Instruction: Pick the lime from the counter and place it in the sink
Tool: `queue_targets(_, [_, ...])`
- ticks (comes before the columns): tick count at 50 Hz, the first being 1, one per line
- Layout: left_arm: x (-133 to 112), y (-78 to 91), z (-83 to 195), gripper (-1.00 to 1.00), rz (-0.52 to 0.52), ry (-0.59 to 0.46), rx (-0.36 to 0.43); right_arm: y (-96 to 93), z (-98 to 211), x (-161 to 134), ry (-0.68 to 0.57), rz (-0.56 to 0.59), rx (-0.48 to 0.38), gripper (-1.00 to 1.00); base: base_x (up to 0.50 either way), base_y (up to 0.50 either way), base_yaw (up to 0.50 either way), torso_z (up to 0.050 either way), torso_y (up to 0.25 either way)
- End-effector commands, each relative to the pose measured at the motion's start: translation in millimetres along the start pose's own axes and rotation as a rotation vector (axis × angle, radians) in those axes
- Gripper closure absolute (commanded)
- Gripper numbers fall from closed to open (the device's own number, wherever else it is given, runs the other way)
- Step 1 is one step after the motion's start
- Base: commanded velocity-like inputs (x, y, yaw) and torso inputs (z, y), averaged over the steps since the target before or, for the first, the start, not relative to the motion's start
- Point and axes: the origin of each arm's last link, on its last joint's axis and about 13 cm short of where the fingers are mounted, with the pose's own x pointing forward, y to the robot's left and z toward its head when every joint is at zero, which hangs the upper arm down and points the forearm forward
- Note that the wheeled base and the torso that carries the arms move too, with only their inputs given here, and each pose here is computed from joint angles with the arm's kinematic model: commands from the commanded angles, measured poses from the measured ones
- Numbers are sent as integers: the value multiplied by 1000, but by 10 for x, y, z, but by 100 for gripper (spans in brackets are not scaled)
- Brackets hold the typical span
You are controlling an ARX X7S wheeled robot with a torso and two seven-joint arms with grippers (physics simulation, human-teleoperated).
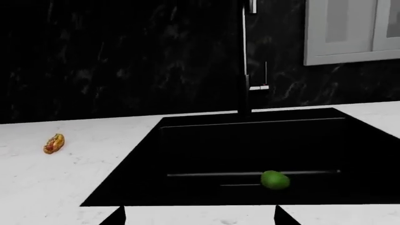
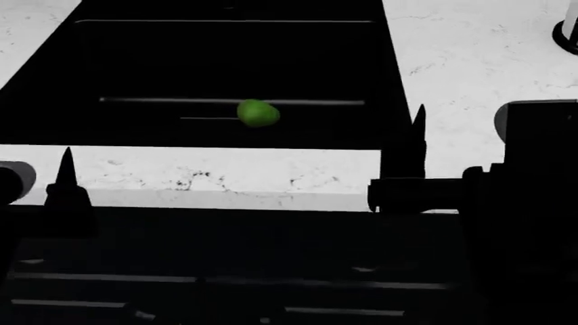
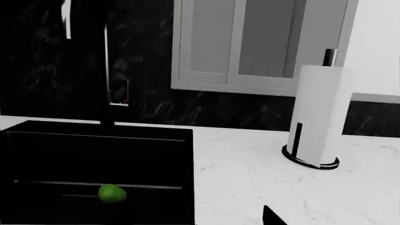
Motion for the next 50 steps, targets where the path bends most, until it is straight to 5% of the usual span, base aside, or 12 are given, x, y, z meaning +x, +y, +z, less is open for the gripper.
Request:
queue_targets(1, [-12, 16, 49, -100, 3, -5, -4, -21, 91, -13, -24, 22, 18, -100, 344, -371, 0, 0, 0])
queue_targets(50, [-86, -9, -44, -100, -21, 16, -25, -22, -36, -92, -19, 66, 96, -100, 347, 173, 0, 0, 0])
